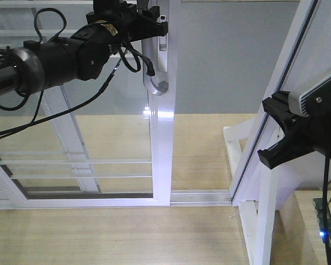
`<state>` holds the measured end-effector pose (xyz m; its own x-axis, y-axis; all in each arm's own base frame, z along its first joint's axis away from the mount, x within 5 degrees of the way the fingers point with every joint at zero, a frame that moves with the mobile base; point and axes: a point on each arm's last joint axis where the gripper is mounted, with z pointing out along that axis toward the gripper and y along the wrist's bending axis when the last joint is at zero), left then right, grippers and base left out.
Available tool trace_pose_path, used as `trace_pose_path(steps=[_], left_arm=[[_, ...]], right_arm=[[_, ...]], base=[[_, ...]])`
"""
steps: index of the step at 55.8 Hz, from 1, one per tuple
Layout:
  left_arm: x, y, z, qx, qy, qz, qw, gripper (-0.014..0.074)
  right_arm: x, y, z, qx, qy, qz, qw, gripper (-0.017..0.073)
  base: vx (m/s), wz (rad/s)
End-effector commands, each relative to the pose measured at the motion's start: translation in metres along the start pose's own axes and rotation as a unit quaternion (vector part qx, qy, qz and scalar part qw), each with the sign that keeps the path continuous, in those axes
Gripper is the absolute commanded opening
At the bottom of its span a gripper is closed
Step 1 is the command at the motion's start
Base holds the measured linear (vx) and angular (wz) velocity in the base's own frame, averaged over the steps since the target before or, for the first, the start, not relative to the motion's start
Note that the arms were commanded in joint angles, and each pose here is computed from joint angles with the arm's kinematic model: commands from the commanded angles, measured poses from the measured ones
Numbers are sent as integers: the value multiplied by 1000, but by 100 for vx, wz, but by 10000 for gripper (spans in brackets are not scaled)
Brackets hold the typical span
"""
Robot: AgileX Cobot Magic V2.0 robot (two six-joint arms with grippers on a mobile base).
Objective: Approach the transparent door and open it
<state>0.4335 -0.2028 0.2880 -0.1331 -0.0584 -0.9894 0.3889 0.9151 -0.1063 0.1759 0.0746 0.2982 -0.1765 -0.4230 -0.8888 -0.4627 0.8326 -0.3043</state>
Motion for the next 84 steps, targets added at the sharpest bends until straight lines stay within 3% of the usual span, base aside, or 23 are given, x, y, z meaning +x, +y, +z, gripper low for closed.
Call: trace_pose_path(steps=[1, 8, 21, 40, 84], left_arm=[[-42, -7, -9, 8, -70, -7, 998, 449], [-41, -5, -8, 6, -63, -3, 998, 342], [-43, 4, -9, -3, -56, -4, 998, -8], [-43, 31, -12, -31, -27, -6, 999, 0], [-97, 112, -56, -124, -75, -9, 989, 0]], right_arm=[[-17, -5, -5, 15, -55, -9, 998, -6], [-17, -5, -5, 15, -55, -9, 998, -6], [-17, -5, -5, 14, -54, -8, 998, -6], [-17, -5, -5, 14, -54, -8, 998, -6], [-21, -6, -6, 18, -76, -8, 997, -6]], base=[[0, 0], [0, 0], [0, 0], [0, 0], [0, 0]])
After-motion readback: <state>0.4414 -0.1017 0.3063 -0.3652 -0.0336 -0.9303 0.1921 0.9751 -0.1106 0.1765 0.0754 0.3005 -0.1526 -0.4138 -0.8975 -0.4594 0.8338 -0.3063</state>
